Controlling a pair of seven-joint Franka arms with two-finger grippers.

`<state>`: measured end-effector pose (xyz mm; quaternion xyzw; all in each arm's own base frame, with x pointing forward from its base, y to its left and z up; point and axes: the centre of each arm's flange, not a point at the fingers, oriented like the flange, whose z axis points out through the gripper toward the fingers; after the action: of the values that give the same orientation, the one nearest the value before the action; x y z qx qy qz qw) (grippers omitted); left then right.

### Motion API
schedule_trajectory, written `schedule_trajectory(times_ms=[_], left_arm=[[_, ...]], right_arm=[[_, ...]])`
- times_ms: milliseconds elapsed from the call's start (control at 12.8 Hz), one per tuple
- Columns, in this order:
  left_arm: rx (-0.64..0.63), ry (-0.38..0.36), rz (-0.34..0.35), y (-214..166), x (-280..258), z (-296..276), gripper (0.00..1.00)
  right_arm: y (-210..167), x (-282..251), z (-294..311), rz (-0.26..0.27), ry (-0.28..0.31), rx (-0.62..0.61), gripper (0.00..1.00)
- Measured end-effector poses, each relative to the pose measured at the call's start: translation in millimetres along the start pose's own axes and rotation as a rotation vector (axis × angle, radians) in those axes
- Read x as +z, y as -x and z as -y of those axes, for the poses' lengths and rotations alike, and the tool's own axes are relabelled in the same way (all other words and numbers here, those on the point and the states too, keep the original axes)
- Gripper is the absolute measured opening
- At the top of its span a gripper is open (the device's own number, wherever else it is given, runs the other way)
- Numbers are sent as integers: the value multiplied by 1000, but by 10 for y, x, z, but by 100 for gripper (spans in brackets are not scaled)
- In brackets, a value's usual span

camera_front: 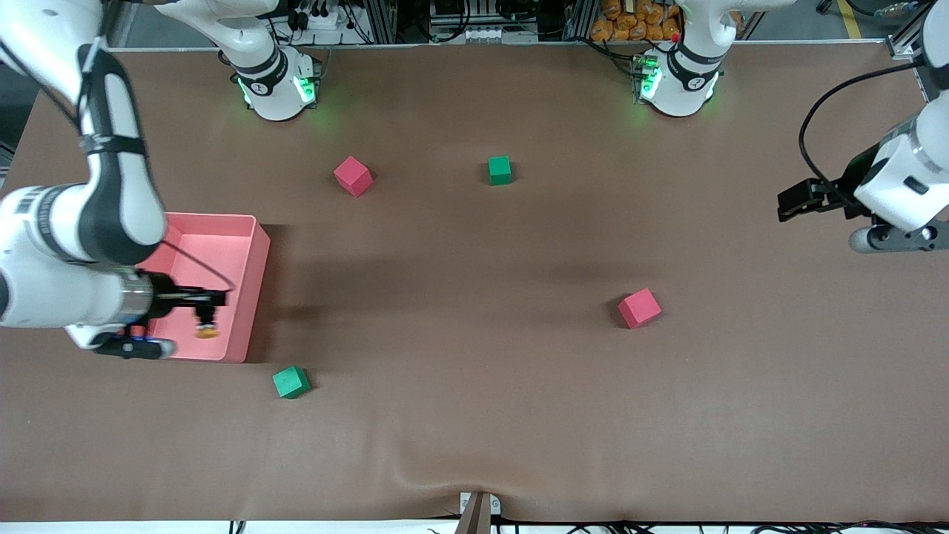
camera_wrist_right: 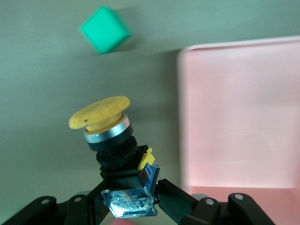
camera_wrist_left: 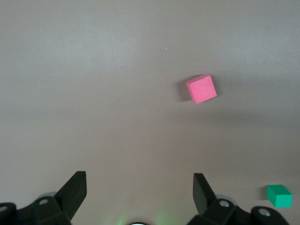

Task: Place and upright button with both arms
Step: 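Carry the button out of the tray to the table middle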

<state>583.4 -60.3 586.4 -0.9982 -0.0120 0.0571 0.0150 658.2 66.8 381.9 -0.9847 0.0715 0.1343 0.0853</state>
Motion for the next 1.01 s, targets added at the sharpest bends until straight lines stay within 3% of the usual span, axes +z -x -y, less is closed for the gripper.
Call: schedule_trajectory(times_ms=[234, 624, 858, 1014], left_arm=[[18, -2, 12, -76, 127, -115, 100], [58, -6, 29, -147, 295, -359, 100], [78, 14, 68, -242, 532, -518, 100], [86, 44, 106, -317, 738, -620, 100]], right_arm=[[157, 325, 1119, 4, -71, 62, 44], [599, 1630, 2949, -78, -106, 67, 44], [1016, 2527, 3604, -110, -108, 74, 44], [1243, 2839, 3867, -120, -106, 72, 44]])
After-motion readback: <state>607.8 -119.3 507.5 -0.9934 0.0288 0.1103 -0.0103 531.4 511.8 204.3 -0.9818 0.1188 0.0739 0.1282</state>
